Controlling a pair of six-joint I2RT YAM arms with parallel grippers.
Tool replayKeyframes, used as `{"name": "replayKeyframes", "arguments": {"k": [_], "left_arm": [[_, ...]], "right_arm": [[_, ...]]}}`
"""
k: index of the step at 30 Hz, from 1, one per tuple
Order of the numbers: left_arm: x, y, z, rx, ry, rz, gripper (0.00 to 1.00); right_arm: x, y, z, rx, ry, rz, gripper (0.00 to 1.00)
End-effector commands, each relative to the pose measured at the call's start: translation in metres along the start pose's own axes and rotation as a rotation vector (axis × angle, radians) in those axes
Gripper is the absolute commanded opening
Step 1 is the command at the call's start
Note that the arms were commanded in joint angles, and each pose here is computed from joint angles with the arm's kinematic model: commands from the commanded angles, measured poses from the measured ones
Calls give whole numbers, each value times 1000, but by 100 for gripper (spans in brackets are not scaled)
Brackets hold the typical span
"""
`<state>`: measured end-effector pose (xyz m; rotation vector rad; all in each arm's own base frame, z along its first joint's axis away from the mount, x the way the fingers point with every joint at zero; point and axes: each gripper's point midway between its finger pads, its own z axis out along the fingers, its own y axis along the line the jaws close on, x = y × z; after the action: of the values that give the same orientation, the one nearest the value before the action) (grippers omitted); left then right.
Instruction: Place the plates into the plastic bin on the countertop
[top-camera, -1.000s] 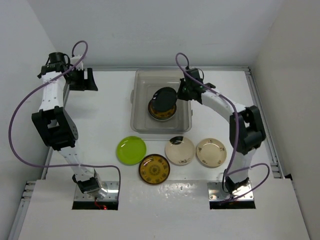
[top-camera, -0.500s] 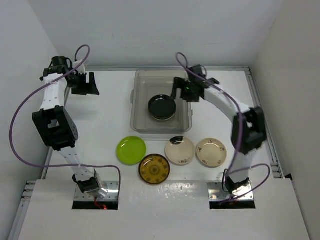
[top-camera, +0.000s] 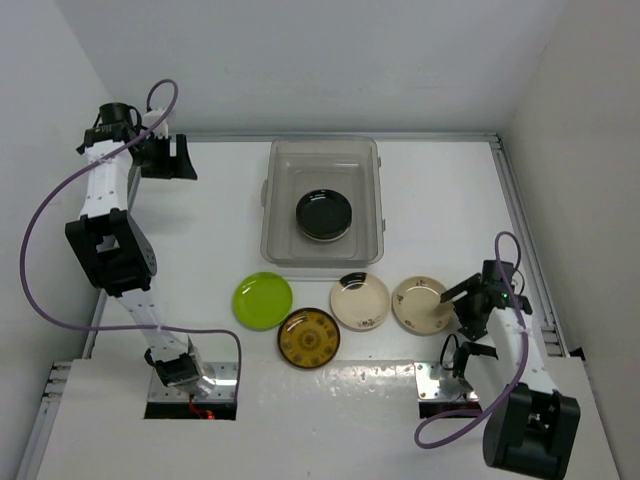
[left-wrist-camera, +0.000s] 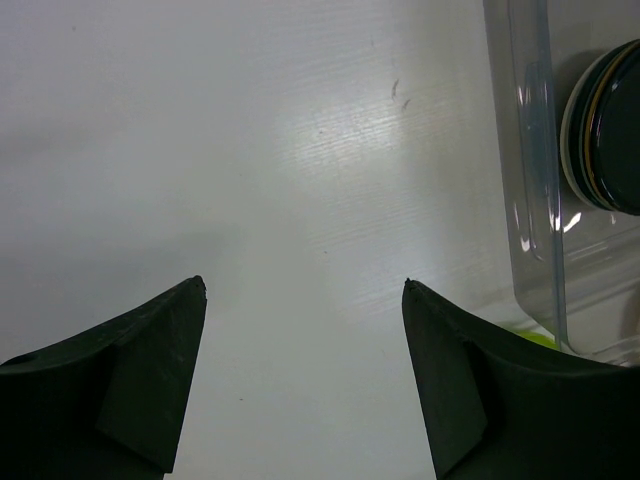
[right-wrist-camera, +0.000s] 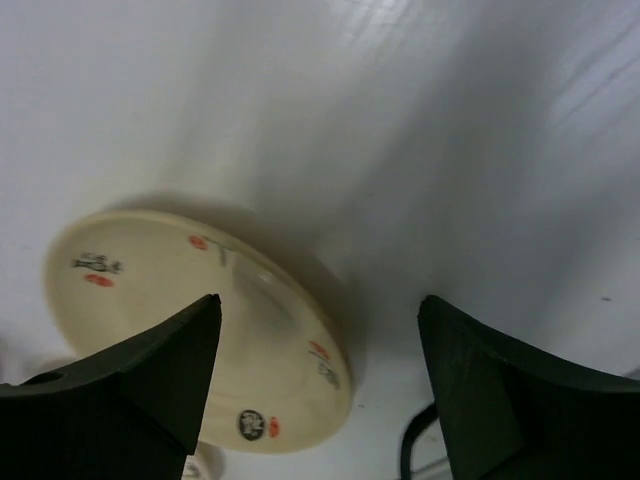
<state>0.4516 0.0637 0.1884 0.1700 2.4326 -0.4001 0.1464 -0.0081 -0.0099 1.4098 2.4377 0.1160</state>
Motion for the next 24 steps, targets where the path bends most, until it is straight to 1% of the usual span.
{"name": "replayKeyframes", "arguments": {"k": [1, 2, 3, 5, 6, 8, 9, 10, 11, 12, 13, 14, 15, 16, 17, 18, 19, 20, 21, 22, 23, 24], "left_arm": [[-26, -5, -7, 15, -61, 54, 81], [-24, -3, -4, 17, -54, 50, 81], [-24, -3, -4, 17, -54, 50, 81], [-24, -3, -4, 17, -54, 50, 81], [-24, -3, -4, 17, -54, 50, 81], [-24, -6, -7, 25, -59, 52, 81], [-22, -8, -9, 25, -59, 52, 81], [-22, -6, -9, 16, -56, 62, 81], [-17, -8, -9, 19, -48, 57, 81], [-13, -6, -8, 9, -36, 52, 81], [-13, -5, -6, 9, -39, 53, 81], [-8, -3, -3, 1, -24, 47, 81], [-6, -1, 0, 3, -16, 42, 81], [-2, -2, 1, 5, -8, 27, 81], [1, -1, 3, -1, 2, 12, 81], [1, -1, 3, -1, 2, 11, 81], [1, -1, 3, -1, 2, 11, 81], [4, -1, 4, 1, 10, 7, 81], [4, -1, 4, 1, 10, 7, 81], [4, -1, 4, 1, 10, 7, 81], [8, -1, 6, 4, 17, 3, 81], [13, 1, 8, -2, 31, -4, 80]], "right_arm": [[5, 13, 4, -85, 8, 75, 77], [7, 14, 9, -97, 6, 74, 74], [8, 13, 11, -91, 11, 80, 66], [16, -3, 23, -28, 29, 72, 57], [11, 1, 24, -47, 12, 67, 41], [4, -3, 26, -6, -13, 60, 18], [1, -10, 24, 34, -25, 63, 8], [-20, -3, 15, 39, -104, 62, 0], [-35, -9, 11, 83, -171, 66, 0], [-41, -12, 5, 110, -201, 62, 0], [-73, 3, -14, 78, -326, 68, 0], [-91, 8, -24, 76, -400, 68, 0], [-113, 30, -41, 7, -479, 65, 0], [-137, 45, -65, -26, -576, 49, 0], [-154, 75, -87, -89, -649, 13, 0], [-159, 92, -102, -142, -675, 5, 0], [-176, 114, -125, -173, -737, -27, 0], [-186, 139, -143, -217, -758, -53, 0], [-165, 174, -153, -305, -737, -153, 0], [-172, 215, -183, -409, -777, -222, 0], [-151, 242, -172, -443, -728, -318, 0], [-135, 265, -175, -515, -688, -388, 0]]}}
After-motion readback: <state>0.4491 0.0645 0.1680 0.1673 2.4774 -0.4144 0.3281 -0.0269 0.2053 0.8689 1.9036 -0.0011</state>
